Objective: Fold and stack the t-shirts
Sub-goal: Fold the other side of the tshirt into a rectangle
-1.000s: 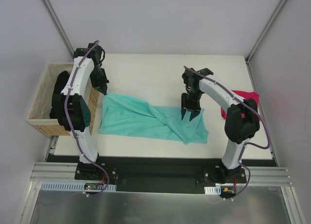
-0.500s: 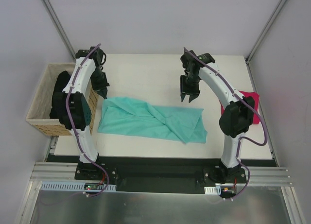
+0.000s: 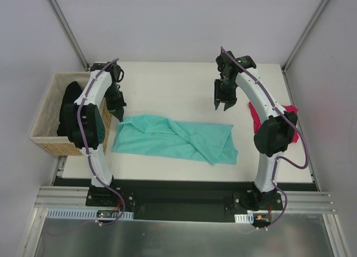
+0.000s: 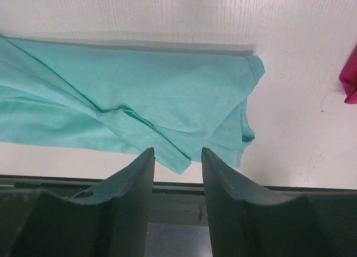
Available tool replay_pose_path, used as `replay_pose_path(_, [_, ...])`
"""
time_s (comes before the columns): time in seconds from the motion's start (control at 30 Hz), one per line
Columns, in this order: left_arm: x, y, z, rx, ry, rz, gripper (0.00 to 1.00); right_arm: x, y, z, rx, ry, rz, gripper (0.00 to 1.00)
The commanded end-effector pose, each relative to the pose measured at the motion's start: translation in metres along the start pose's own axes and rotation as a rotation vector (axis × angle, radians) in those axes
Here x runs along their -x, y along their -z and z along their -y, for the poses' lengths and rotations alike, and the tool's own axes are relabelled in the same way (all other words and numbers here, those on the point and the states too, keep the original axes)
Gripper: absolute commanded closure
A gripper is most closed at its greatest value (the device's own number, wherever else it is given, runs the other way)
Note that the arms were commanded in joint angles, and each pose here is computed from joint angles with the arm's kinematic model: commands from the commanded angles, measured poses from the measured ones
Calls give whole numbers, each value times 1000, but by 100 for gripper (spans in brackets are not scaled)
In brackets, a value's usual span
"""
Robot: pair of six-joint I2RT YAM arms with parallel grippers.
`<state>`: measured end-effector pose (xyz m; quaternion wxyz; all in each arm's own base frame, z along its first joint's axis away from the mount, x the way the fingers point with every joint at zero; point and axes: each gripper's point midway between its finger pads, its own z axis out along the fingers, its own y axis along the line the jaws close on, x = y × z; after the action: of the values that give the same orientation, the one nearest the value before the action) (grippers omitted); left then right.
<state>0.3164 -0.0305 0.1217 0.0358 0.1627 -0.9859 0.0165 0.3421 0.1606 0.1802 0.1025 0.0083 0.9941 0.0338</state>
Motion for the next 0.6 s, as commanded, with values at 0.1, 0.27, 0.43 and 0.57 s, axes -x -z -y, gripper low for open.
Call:
replay_pose_path(0.1, [-46, -1, -12, 43, -22, -73, 100, 6, 21, 9, 1, -17, 13, 58])
replay_pose_path(0.27, [-72, -4, -19, 62, -6, -92, 100, 9, 17, 8, 7, -18, 6, 58])
replay_pose_path(0.43, [-95, -9, -27, 88, -4, -130, 100, 8, 14, 1, 44, -15, -16, 58])
replay_pose_path(0.57, [-109, -8, -34, 111, 8, -143, 100, 8, 12, 0, 51, -5, -21, 58])
